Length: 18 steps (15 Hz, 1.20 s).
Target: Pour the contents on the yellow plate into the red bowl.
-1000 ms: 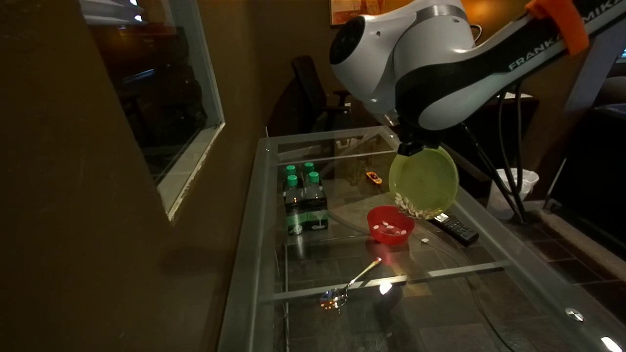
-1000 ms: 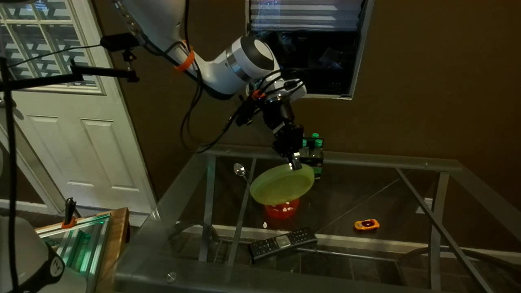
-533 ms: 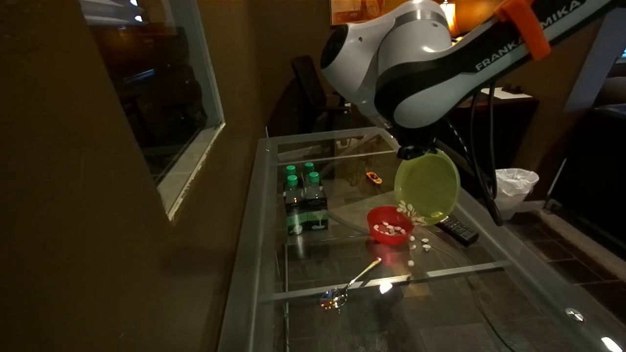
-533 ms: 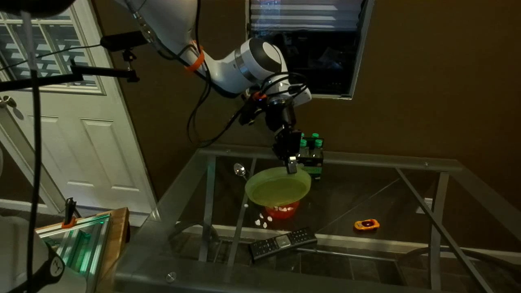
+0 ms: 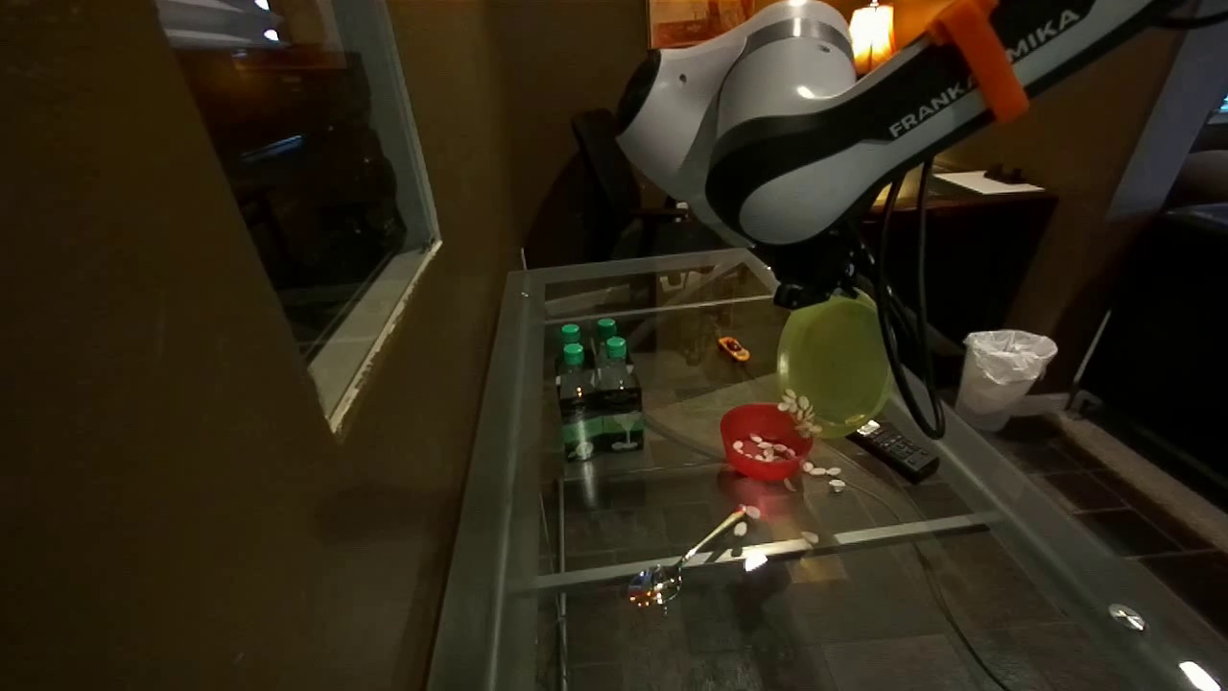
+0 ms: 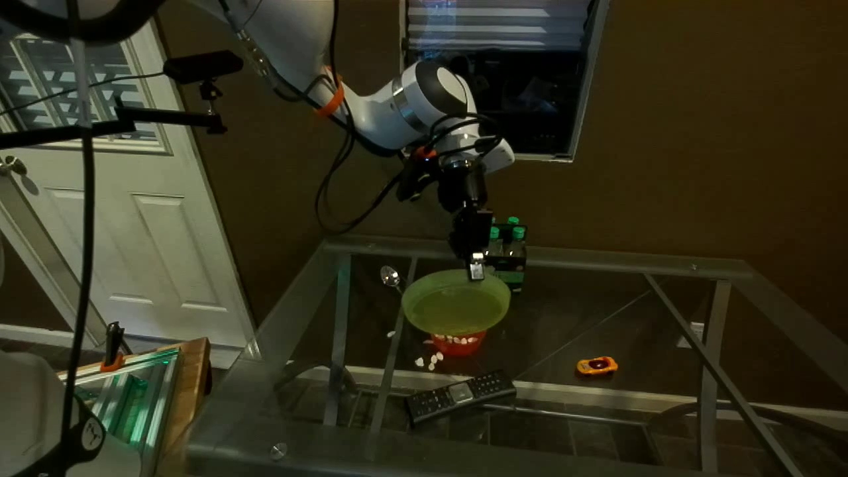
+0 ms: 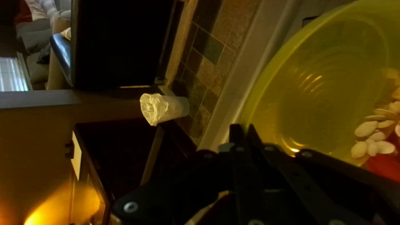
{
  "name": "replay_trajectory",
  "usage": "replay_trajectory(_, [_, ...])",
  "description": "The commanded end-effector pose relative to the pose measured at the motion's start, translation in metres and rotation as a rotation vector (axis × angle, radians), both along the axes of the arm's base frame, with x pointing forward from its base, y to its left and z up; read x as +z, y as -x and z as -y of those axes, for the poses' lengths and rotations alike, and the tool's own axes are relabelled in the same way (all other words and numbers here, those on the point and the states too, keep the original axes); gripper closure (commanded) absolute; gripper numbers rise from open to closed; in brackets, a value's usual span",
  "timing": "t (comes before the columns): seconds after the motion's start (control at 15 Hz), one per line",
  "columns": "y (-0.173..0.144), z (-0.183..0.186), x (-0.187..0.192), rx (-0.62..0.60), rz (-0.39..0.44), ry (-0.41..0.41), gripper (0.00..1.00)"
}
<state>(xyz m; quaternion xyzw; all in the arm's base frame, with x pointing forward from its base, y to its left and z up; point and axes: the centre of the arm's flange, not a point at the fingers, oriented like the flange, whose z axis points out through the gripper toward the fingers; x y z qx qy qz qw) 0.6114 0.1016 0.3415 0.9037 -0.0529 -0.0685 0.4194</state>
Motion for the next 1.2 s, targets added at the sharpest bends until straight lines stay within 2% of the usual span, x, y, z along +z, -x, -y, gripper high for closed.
replay_trajectory(0.0, [-0.011,-0.008,0.003,-0.056,0.024,0.048,0.99])
replay_trajectory(0.6, [-0.01,-0.014,0.003,-0.113,0.092,0.11,0.99])
replay_trajectory(0.87, [0.005,-0.004,0.02,-0.07,0.096,0.061,0.99])
replay_trajectory(1.13, [0.023,0.016,0.055,0.018,0.165,-0.026,0.99])
